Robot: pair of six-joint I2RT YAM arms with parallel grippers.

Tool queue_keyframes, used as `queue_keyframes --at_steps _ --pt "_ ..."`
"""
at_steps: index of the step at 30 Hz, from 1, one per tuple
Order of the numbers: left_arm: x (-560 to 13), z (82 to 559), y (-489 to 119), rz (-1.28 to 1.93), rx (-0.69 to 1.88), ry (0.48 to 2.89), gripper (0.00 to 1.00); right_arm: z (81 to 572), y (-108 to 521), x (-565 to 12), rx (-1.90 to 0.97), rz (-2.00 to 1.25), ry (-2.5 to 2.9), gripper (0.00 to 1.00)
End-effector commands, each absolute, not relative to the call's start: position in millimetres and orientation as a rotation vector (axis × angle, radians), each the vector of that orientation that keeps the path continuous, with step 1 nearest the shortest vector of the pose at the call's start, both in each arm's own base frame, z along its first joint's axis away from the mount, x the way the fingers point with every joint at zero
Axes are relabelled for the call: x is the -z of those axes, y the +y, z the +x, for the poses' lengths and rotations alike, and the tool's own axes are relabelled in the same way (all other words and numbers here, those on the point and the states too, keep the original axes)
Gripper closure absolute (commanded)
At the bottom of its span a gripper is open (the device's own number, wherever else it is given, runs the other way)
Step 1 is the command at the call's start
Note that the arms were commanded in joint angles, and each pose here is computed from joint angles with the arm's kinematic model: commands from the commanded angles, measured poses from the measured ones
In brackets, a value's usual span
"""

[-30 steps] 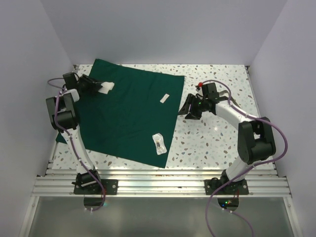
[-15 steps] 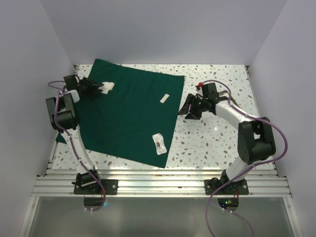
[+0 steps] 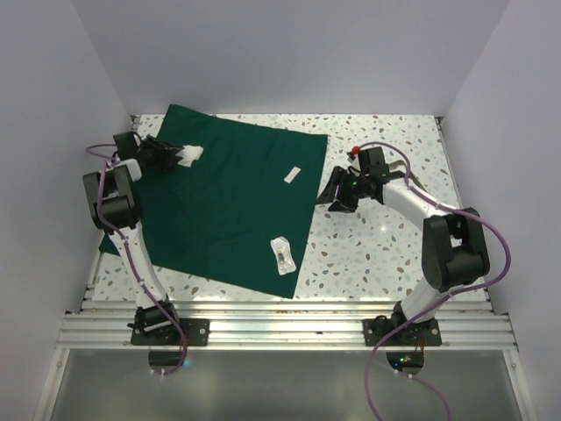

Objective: Prepare the surgical pack

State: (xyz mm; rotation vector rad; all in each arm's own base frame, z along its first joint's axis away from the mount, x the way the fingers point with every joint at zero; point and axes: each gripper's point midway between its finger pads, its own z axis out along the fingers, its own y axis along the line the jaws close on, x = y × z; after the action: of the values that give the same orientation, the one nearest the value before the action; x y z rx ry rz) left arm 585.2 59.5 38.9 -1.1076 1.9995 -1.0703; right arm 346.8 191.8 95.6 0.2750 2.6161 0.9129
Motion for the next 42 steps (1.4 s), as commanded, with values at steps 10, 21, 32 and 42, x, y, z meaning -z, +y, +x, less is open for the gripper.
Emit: queue_keyframes --at_steps 10,21,32,42 --pt "-47.4 593.3 66.8 -1.111 1.081 1.966 0.54 354.7 199.1 -106.5 -0.956 0.248 2.574 0.43" --pt "-58.5 604.5 60.3 -1.077 1.125 1.928 0.58 353.7 198.4 -107.2 -0.951 0.24 2.574 0.43" --pt "-67.7 611.1 58.6 -1.042 1.147 1.903 0.57 355.8 200.6 -106.0 -0.959 0.24 2.579 0.43" --pt "-60.9 614.3 52.9 -1.05 1.156 1.919 0.57 356.8 200.0 -104.8 -0.956 0.245 2.583 0.43"
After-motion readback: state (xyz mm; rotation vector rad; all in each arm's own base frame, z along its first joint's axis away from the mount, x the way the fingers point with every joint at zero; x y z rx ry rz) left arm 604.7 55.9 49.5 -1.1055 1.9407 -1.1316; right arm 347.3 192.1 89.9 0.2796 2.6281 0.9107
